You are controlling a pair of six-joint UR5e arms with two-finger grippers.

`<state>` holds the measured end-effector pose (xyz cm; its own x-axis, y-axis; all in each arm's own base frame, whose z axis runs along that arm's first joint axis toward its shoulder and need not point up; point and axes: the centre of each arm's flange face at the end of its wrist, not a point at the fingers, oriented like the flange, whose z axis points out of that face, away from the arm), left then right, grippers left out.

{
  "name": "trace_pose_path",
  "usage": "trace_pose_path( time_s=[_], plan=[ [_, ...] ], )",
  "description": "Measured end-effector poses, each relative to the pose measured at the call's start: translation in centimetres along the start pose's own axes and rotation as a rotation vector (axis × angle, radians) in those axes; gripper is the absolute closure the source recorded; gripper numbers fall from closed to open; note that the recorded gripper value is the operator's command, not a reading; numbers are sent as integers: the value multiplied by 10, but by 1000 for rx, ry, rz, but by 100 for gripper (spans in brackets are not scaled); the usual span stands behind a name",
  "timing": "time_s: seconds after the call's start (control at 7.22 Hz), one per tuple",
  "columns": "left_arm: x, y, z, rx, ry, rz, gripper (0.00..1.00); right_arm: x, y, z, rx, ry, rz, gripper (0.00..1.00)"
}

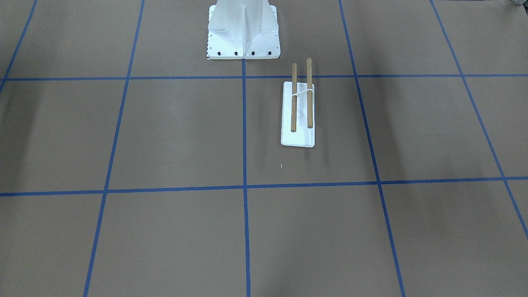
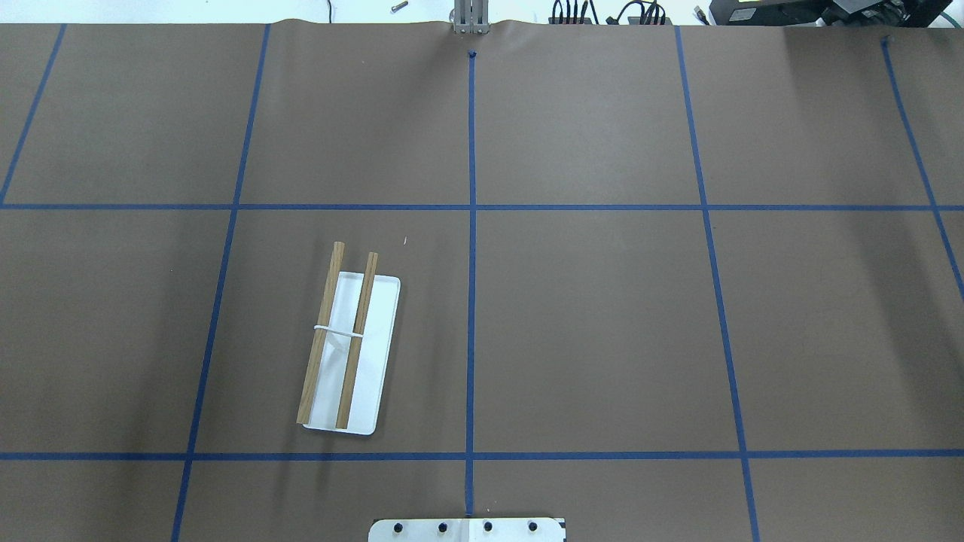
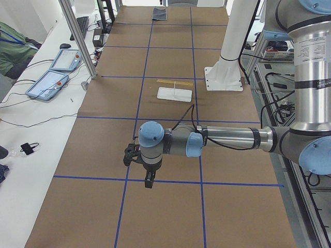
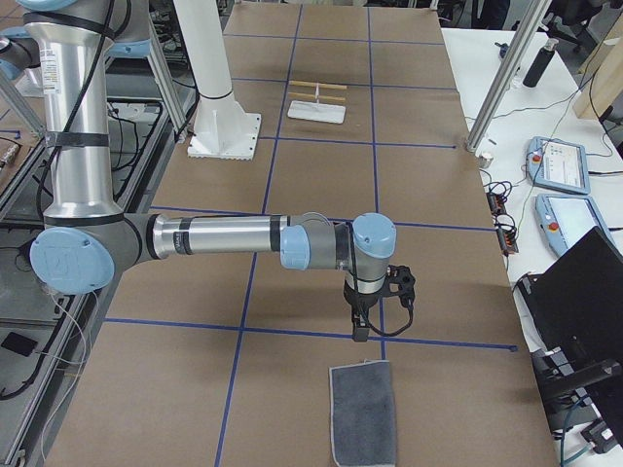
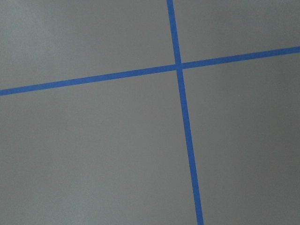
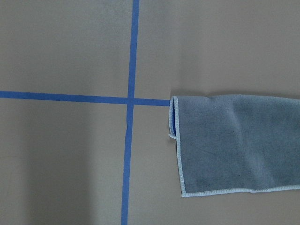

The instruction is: Hang towel on rack

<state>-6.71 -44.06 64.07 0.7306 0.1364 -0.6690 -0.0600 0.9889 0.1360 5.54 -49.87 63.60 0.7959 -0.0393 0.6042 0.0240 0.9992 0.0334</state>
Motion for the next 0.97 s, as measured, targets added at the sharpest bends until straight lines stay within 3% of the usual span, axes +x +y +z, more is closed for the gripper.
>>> trace_pose_path(
  time_s=[0.55,0.97],
  plan=[
    [5,-4,-6,14,-4,15,1,-1,0,0,1,-2,-5,0],
    [23,-37,-29,66,-17,62,1,-25,-8,-24,51,-9,-55,0]
  ],
)
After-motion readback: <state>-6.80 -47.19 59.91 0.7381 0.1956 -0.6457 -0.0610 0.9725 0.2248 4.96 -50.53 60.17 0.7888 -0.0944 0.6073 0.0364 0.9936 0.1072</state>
